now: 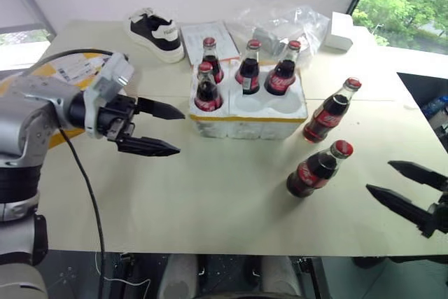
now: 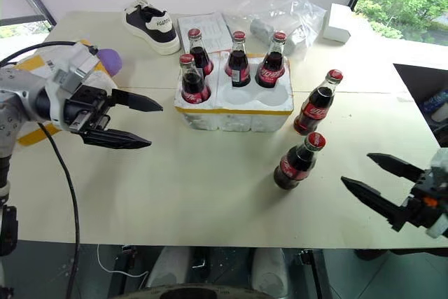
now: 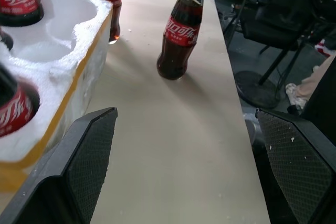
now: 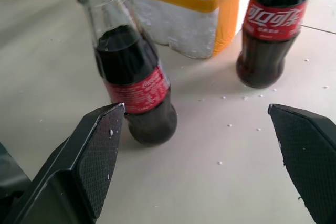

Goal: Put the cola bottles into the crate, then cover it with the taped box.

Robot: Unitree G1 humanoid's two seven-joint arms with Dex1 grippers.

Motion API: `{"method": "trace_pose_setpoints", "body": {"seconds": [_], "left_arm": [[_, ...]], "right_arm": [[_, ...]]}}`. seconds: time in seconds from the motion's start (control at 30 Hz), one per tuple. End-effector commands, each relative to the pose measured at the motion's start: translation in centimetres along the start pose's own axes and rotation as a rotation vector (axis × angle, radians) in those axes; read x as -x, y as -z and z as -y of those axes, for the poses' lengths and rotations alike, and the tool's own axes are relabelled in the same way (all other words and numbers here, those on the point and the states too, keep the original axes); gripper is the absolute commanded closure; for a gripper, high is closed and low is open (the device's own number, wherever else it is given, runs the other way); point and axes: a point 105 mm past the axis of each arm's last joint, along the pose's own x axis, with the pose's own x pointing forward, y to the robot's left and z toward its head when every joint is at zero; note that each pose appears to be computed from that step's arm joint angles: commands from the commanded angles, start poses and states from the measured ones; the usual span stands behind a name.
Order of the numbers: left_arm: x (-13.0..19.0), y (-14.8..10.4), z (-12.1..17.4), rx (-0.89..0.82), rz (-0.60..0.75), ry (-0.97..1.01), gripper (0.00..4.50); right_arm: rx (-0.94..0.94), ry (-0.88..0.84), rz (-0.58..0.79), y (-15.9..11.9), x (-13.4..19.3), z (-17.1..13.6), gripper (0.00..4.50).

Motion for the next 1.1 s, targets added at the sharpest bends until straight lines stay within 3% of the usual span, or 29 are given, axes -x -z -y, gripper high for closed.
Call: {"method": "trace_pose_setpoints", "body": {"seconds": [0.03, 0.33, 1.07, 1.1], "left_arm": [[-0.9, -0.2, 0.4, -0.038, 0.004, 0.022, 0.09], [-2.2, -0.2, 0.0, -0.057, 0.025, 0.008, 0.09], [-2.9, -1.0, 0.1, -0.070, 0.050, 0.006, 0.09], [-3.0, -1.0, 0.1, -0.070, 0.051, 0.007, 0.00]], "right_arm": [[0.019, -0.008, 0.022, 0.5, -1.4, -1.3, 0.00], [-0.029, -0.059, 0.063, 2.1, -4.7, -2.6, 0.00], [-0.108, -0.164, 0.150, 2.4, -9.6, -2.2, 0.00], [-0.111, -0.168, 0.159, 2.3, -9.6, -2.3, 0.54]]}}
